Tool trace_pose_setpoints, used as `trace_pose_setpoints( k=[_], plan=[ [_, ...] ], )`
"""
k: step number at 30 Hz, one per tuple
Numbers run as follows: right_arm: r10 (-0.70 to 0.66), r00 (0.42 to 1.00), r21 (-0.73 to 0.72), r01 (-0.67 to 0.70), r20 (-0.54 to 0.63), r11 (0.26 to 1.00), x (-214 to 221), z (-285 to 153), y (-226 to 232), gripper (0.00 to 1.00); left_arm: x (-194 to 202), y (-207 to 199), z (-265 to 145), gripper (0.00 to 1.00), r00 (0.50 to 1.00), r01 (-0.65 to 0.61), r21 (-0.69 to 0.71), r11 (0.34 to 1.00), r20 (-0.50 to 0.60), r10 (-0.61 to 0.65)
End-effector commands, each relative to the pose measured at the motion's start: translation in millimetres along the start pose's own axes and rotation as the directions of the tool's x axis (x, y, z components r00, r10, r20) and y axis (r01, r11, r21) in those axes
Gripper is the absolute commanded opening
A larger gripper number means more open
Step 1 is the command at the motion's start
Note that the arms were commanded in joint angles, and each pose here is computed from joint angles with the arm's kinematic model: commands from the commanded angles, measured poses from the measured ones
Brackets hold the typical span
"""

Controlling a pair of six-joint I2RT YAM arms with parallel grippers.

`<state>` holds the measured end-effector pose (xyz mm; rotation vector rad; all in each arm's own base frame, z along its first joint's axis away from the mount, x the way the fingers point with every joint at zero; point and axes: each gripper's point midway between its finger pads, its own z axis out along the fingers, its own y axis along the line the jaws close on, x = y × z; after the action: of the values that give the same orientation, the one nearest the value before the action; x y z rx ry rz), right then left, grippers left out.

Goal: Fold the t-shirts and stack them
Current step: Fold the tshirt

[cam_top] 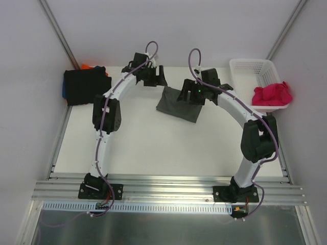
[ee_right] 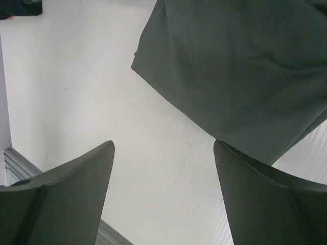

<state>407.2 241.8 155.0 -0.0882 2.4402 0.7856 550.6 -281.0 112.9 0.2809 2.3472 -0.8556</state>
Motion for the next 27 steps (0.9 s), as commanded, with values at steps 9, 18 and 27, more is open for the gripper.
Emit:
trace_pose_setpoints(
  k=[9, 18, 27],
  plan=[
    [0.057, 0.998, 0.011, -0.057, -0.006, 0.998, -17.5, 25.3, -20.9, 0.83, -1.2, 30.1, -49.0, 0.79, 0.991, 0.129, 0.098, 0.987, -0.041, -0.125],
    [0.077, 0.997, 0.017, -0.077, -0.021, 0.997, -28.2, 55.6, -27.1, 0.84, 31.7, 36.0, -22.1, 0.83, 0.968, 0.226, 0.141, 0.964, -0.141, -0.206],
    [0.115, 0.992, 0.038, -0.113, -0.057, 0.993, -22.4, 79.8, -39.0, 0.84, 50.0, 47.3, 3.9, 0.84, 0.947, 0.290, 0.131, 0.948, -0.182, -0.264]
  ],
)
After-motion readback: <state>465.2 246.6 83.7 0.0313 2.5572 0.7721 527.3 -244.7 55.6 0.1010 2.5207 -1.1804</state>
